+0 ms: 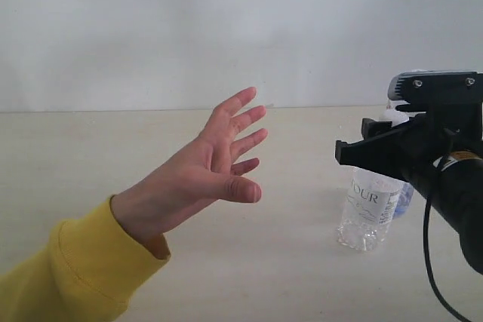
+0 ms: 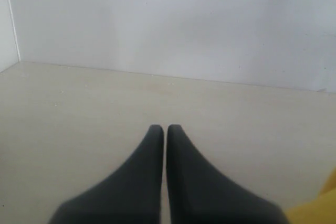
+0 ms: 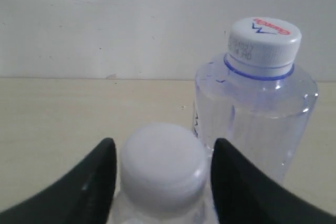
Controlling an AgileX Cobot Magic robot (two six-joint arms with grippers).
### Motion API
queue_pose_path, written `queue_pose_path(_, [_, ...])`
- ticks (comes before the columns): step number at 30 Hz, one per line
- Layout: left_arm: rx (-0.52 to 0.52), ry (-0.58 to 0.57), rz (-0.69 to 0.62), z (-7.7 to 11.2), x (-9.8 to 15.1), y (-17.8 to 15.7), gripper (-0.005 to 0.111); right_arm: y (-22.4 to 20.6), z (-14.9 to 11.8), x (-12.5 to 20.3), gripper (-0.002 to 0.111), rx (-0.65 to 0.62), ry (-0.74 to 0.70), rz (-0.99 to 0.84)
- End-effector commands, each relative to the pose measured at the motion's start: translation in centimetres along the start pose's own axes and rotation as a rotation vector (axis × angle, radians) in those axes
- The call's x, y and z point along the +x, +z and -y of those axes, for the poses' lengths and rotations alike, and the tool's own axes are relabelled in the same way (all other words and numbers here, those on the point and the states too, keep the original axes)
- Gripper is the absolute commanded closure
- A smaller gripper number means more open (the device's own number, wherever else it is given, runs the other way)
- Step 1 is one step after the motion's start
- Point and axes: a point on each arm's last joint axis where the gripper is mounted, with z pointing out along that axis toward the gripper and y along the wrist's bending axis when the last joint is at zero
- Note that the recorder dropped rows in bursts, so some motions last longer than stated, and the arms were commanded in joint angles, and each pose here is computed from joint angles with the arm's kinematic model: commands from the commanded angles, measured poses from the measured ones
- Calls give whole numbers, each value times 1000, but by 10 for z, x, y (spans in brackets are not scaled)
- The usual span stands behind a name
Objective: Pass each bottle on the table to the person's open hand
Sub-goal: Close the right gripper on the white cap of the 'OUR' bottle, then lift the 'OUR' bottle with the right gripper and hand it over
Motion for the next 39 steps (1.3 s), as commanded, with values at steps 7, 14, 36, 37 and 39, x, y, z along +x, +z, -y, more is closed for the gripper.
queue_pose_path(7, [-2,-3,11,0,-2,0,103,0,-2,-4,108,-20,-62,10])
queue_pose_path(14, [-2,-3,11,0,-2,0,103,-34,-34,-28,108,-229,-144,56])
queue_pose_path(36, [-2,-3,11,0,-2,0,103,-61,-99,-81,104,-620,-65,154])
queue_pose_path(37, [-2,-3,11,0,-2,0,103,-62,-99,-81,99,-620,-76,155])
queue_pose_path(39, [-2,-3,11,0,-2,0,103,-62,-98,-81,78,-615,-94,160])
